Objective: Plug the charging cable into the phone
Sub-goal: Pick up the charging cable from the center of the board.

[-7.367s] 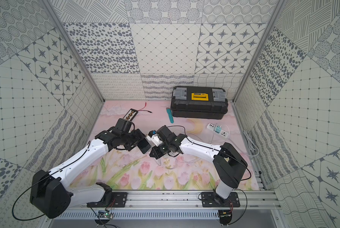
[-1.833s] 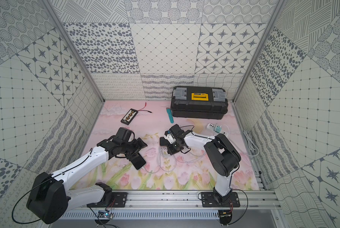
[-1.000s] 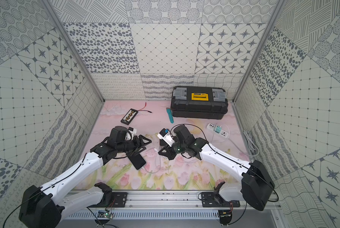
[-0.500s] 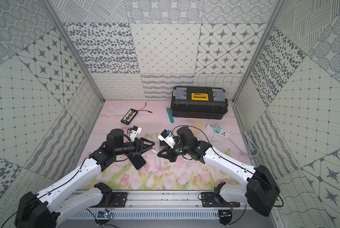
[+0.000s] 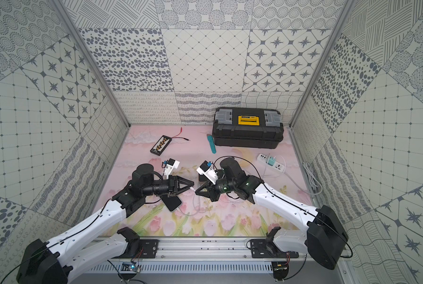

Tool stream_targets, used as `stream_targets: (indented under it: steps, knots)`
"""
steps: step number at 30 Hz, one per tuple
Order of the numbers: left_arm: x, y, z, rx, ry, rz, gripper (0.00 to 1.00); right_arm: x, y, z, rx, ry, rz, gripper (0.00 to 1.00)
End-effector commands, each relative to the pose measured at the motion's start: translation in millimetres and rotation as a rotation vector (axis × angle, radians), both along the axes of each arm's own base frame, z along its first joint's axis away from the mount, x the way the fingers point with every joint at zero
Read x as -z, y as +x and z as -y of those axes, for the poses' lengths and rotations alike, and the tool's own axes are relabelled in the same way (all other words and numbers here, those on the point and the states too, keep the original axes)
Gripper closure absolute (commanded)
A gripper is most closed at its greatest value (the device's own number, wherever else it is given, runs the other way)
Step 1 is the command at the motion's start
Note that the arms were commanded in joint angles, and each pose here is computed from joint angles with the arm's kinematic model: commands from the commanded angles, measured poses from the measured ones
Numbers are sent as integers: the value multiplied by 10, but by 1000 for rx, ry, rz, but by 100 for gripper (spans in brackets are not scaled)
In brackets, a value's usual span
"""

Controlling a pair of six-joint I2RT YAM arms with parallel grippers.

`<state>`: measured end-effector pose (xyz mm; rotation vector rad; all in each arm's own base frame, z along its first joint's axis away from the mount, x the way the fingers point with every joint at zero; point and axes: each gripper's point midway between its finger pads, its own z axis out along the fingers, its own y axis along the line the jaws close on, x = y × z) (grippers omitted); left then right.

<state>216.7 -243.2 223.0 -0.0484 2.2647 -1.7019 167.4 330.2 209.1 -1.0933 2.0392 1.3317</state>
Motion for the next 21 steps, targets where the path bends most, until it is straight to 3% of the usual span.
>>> stream_targets:
  steps: [1, 9, 15, 18, 21]
  knots:
    - [-131, -68, 56, 55, -45, 66, 74, -111, 39, -52, 6, 37, 26, 100]
    - [-123, -81, 52, 56, -39, 65, 93, -43, 48, -80, 3, 29, 2, 100]
    - [-125, -88, 46, 58, -31, 74, 99, -23, 35, -88, -2, 30, -18, 100]
    - [-129, -100, 39, 60, -23, 83, 99, -82, 10, -89, -12, 45, -19, 69]
    - [-156, -113, 29, 62, -16, 96, 100, -147, -6, -98, -23, 61, -23, 57]
